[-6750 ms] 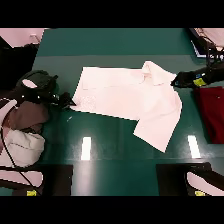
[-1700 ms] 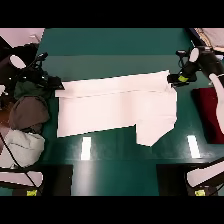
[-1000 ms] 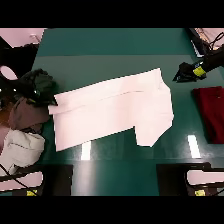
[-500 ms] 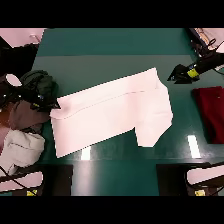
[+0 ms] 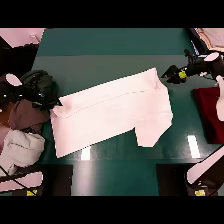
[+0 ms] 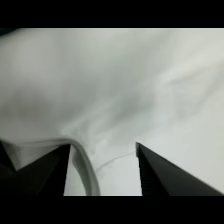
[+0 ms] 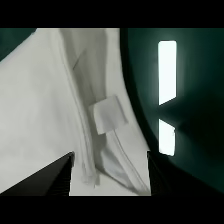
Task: Fold the shirts.
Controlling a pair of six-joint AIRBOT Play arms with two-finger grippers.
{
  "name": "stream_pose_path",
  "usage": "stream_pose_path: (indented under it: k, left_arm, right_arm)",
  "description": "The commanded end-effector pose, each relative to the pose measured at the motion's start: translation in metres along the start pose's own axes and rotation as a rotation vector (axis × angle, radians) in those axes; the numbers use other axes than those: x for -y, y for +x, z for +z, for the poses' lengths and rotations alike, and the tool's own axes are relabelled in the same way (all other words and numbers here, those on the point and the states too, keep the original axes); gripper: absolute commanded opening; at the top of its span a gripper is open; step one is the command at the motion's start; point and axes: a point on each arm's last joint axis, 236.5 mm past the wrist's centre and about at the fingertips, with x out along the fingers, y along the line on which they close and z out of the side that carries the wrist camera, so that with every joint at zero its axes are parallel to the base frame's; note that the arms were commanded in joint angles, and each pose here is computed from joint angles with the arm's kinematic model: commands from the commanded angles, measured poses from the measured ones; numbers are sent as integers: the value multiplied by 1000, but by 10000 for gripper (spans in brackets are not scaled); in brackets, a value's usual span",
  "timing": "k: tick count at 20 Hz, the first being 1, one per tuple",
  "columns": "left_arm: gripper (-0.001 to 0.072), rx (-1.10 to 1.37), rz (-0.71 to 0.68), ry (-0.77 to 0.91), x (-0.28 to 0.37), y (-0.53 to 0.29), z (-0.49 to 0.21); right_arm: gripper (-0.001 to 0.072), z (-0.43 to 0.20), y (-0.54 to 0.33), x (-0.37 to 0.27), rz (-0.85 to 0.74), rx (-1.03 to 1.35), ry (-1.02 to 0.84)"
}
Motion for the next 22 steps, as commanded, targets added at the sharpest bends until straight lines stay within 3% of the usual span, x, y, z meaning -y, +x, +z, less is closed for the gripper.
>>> stream_pose_path:
  k: [1,9,11,13,16,20,22]
  left_arm:
    - [497,4,-4,-1,1,0,1]
    - [497,0,-4,-1,1,0,0]
    - [497,-1,-4,-1,1,0,0]
    - [497,-3,-5,-1,1,0,-1]
    - [496,42,-4,10,2,-3,11]
    - [496,201,-34,33,19,-29,57]
    - [496,299,-82,71,40,-42,81]
  right_arm:
    - [537,8,21,-4,30,-35,-33]
    - [528,-2,45,-14,38,-81,-53]
    - [359,-2,48,-19,38,-80,-63]
    - [29,-3,49,-20,38,-81,-67]
    - [28,5,33,-16,23,-49,-50]
    - [27,14,-23,33,-228,7,-40]
    - [26,14,-48,44,-281,19,-42]
